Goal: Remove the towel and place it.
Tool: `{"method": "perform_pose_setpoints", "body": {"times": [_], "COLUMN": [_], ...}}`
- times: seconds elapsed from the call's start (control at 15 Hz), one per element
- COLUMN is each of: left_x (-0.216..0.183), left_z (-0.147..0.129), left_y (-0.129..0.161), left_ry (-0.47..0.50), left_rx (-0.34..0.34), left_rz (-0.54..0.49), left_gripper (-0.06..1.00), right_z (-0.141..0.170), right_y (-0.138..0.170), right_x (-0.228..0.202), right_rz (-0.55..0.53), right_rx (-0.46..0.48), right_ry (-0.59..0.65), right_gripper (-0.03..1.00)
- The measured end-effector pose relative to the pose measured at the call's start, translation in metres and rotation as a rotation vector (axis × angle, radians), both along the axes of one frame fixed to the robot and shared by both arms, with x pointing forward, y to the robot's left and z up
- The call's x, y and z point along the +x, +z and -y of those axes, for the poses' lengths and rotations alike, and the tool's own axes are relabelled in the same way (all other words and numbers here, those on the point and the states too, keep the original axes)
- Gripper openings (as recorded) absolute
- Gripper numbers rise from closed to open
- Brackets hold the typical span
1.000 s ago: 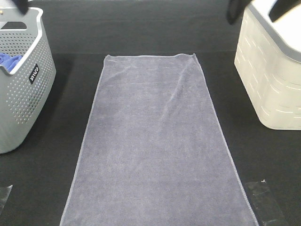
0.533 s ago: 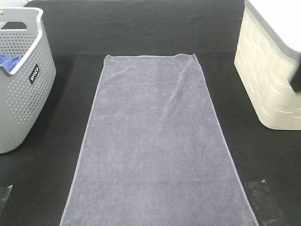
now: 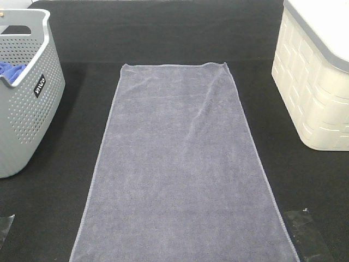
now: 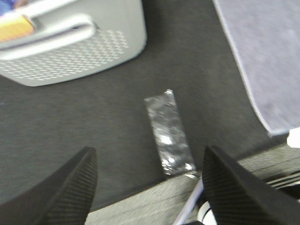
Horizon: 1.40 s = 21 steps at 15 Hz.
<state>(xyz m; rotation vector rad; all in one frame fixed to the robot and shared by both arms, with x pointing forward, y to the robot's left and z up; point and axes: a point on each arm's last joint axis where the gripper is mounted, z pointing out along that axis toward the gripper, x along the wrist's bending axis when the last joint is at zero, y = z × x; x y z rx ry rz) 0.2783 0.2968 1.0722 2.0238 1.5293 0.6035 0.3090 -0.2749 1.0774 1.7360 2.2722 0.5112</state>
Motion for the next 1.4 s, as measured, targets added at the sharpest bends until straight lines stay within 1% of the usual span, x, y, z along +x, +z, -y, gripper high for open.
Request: {"method": "perform_pose_setpoints", "body": {"times": [0.13, 0.2, 0.33, 0.53, 0.6, 0.67, 1.0, 1.4], "left_x": [-0.016, -0.023, -0.025, -0.019, -0.018, -0.018, -0.019, -0.019], "left_z": [0.000, 0.001, 0.002, 0.006, 0.007, 0.007, 0.010, 0.010], "left_y": [-0.012, -0.014, -0.012, -0.017, -0.018, -0.018, -0.018, -0.018], "left_ry": [-0.094, -0.161, -0.190, -0.209, -0.215, -0.217, -0.259, -0.263], "left_rx": [-0.038, -0.057, -0.066, -0.081, -0.080, -0.082, -0.090, -0.090], "left_rz": [0.045, 0.092, 0.147, 0.191, 0.193, 0.198, 0.203, 0.203], "left_gripper": [0.62, 0.62, 0.62, 0.62, 0.62, 0.62, 0.62, 0.62], "right_z": [0.007, 0.011, 0.015, 0.018, 0.018, 0.018, 0.017, 0.017], "right_y": [-0.009, -0.017, -0.028, -0.029, -0.030, -0.032, -0.034, -0.034], "right_x": [-0.020, -0.031, -0.045, -0.054, -0.055, -0.053, -0.052, -0.052], "right_rz": [0.080, 0.118, 0.178, 0.310, 0.338, 0.354, 0.356, 0.356], "right_rx": [0.027, 0.036, 0.036, 0.052, 0.056, 0.060, 0.066, 0.067], "right_ry": [0.000, 0.006, 0.040, 0.075, 0.081, 0.081, 0.083, 0.086], "right_gripper": [0.76, 0.76, 0.76, 0.76, 0.76, 0.76, 0.76, 0.76]}}
